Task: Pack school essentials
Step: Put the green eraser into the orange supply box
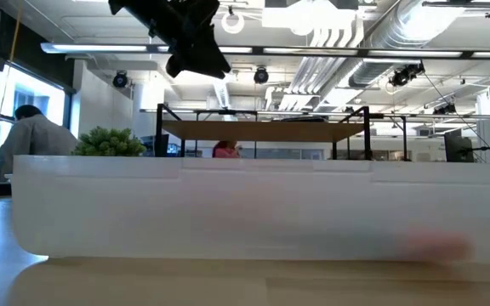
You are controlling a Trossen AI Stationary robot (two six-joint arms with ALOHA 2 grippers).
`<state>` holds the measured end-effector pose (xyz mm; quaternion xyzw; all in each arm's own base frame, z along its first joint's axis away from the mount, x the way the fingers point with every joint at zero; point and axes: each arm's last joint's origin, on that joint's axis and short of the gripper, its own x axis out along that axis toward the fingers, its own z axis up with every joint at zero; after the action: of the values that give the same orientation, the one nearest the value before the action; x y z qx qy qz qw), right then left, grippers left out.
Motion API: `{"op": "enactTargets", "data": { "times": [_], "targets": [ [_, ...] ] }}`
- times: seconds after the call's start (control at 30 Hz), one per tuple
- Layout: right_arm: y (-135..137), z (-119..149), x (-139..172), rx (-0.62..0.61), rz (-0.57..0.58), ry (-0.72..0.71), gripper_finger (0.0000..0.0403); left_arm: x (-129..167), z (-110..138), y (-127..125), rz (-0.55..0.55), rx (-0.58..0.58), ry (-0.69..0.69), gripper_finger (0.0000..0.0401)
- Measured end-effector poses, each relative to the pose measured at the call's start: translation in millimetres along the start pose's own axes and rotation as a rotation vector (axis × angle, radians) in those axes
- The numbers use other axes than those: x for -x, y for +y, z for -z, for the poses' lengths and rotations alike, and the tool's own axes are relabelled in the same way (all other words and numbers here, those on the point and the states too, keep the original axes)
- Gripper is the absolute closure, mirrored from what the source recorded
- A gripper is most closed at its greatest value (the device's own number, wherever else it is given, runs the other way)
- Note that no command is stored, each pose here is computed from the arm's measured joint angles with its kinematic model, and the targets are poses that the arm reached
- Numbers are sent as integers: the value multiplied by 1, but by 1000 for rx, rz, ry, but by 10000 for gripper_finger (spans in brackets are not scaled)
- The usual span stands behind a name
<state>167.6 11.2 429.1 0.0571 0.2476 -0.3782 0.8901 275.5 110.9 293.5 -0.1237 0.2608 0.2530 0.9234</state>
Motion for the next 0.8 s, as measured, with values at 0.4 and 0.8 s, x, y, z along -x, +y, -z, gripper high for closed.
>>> {"op": "enactTargets", "data": {
  "times": [0.4,0.8],
  "targets": [
    [-1,2,0,-2,19,6,6,-11,5,-19,52,-16,-3,136],
    [-1,2,0,-10,19,5,6,-64,28,-51,111,-106,19,131]
  ]
}}
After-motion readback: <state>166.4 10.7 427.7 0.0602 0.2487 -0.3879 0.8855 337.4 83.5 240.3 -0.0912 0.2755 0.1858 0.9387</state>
